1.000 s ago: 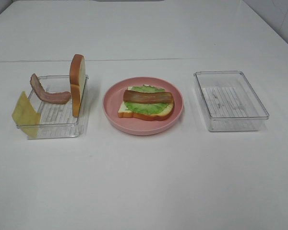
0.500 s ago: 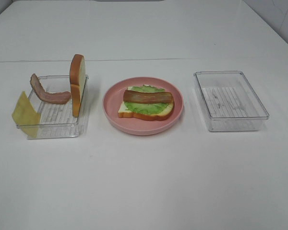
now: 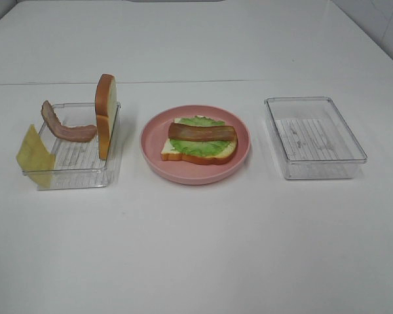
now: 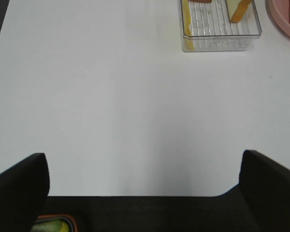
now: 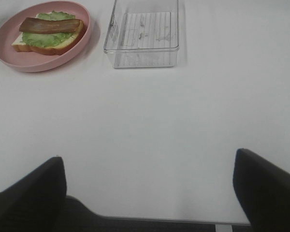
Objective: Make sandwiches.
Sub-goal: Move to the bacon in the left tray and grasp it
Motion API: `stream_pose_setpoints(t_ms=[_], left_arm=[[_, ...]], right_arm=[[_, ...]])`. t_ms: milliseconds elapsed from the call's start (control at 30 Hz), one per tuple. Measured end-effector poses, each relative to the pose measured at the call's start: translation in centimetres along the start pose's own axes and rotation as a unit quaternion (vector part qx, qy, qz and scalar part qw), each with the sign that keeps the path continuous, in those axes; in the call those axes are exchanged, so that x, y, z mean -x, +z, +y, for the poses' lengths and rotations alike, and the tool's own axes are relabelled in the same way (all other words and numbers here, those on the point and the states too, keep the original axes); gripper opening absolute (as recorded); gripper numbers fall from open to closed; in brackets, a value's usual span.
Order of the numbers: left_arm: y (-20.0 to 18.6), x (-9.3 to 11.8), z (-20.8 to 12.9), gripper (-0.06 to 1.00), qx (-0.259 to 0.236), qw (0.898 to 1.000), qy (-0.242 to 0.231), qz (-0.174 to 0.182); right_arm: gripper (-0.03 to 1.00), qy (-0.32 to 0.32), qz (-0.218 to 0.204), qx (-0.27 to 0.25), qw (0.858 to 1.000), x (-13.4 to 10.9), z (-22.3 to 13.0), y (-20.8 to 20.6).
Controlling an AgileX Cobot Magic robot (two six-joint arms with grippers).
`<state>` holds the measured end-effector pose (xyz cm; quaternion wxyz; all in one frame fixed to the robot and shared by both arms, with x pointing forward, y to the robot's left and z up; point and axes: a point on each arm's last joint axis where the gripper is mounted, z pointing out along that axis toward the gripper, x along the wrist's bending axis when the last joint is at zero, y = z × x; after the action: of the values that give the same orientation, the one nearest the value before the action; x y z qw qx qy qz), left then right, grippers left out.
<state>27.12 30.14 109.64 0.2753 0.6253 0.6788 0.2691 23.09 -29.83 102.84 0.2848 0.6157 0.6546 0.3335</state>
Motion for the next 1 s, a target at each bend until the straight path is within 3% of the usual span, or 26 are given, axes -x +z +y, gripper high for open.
stream_pose_setpoints(t_ms=[67,167,233,267,333,700,1000], left_arm=[[1.8,0.1,4.2,0.99,-0.061,0.998,-0.006,0.002],[2.4,0.1,5.3,0.99,-0.079,0.997,-0.007,0.003],[5.6,0.1,9.7,0.99,-0.136,0.991,-0.007,0.007],[5.6,0.1,9.7,0.99,-0.136,0.991,-0.007,0.007],[8.4,0.2,12.8,0.99,-0.169,0.985,-0.007,0.009],[18.2,0.2,21.5,0.99,-0.213,0.977,0.006,0.009],[25.5,0.6,24.2,0.99,-0.236,0.972,0.015,0.006]], right_arm=[[0.89,0.000,0.000,0.000,1.000,0.0,0.0,0.0],[0.89,0.000,0.000,0.000,1.000,0.0,0.0,0.0],[0.89,0.000,0.000,0.000,1.000,0.0,0.0,0.0],[0.89,0.000,0.000,0.000,1.000,0.0,0.0,0.0],[0.89,0.000,0.000,0.000,1.000,0.0,0.0,0.0],[0.89,0.000,0.000,0.000,1.000,0.0,0.0,0.0],[0.89,0.000,0.000,0.000,1.000,0.0,0.0,0.0]])
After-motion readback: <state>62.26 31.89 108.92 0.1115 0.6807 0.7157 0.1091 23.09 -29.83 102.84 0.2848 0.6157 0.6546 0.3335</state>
